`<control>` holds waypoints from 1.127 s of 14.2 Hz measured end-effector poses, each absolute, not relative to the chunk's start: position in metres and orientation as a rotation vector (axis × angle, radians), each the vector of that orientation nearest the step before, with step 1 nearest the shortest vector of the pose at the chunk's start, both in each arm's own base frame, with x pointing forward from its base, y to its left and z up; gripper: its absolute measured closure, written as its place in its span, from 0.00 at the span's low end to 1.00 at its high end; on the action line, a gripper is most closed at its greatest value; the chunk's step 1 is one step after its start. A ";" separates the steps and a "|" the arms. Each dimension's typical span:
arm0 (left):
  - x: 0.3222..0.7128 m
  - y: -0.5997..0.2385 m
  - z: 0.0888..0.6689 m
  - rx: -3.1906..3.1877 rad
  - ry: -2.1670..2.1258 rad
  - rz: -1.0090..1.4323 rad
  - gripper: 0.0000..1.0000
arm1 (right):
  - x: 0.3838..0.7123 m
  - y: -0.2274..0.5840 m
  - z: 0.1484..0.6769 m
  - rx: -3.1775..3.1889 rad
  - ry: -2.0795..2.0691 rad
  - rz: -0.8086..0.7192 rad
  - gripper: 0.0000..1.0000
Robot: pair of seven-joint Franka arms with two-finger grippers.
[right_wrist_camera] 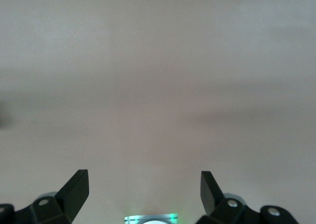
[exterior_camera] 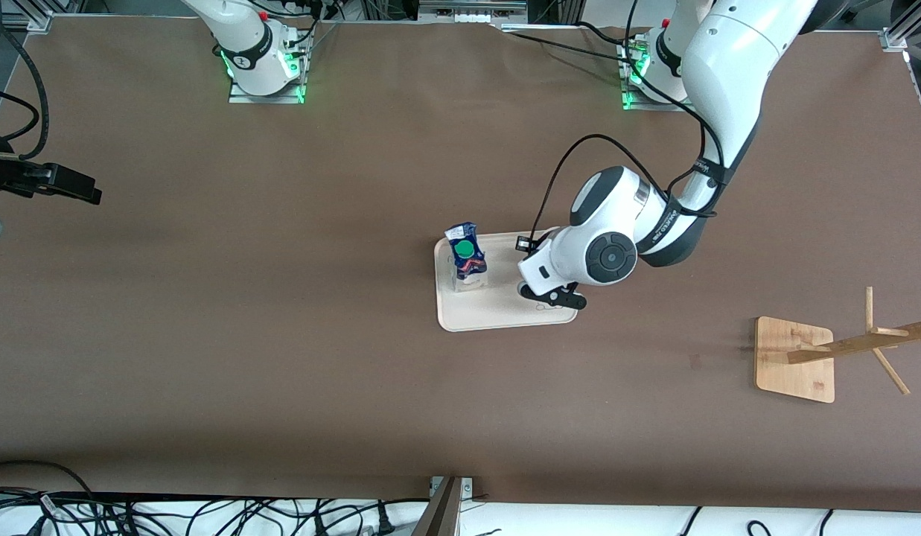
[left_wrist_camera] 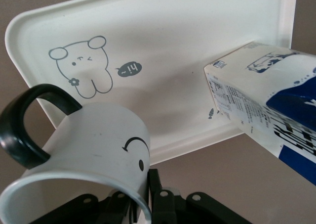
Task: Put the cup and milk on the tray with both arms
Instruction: 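Lower the mug onto the tray beside the carton and release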
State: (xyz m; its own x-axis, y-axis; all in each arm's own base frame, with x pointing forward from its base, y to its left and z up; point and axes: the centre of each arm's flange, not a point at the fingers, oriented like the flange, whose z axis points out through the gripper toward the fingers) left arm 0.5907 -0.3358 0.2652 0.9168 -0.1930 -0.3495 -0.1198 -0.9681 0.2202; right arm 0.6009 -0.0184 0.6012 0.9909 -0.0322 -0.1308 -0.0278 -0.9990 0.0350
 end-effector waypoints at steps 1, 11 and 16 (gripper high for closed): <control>0.592 -0.337 0.262 2.884 -0.239 -0.557 0.91 | 0.604 -0.020 0.600 3.105 -0.009 -0.174 0.00; 0.603 -0.347 0.231 2.921 -0.239 -0.557 0.91 | 0.616 -0.057 0.597 3.207 -0.120 -0.007 0.00; 0.606 -0.344 0.225 2.929 -0.230 -0.551 0.91 | 0.616 -0.045 0.598 3.146 -0.060 -0.012 0.00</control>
State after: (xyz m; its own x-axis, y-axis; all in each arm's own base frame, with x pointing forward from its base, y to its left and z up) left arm 0.6063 -0.3437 0.2250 0.9207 -0.1777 -0.3475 -0.1218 -0.9767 0.1768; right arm 0.6163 -0.0454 0.5983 0.9993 -0.0379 -0.0076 -0.0379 -0.9993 -0.0053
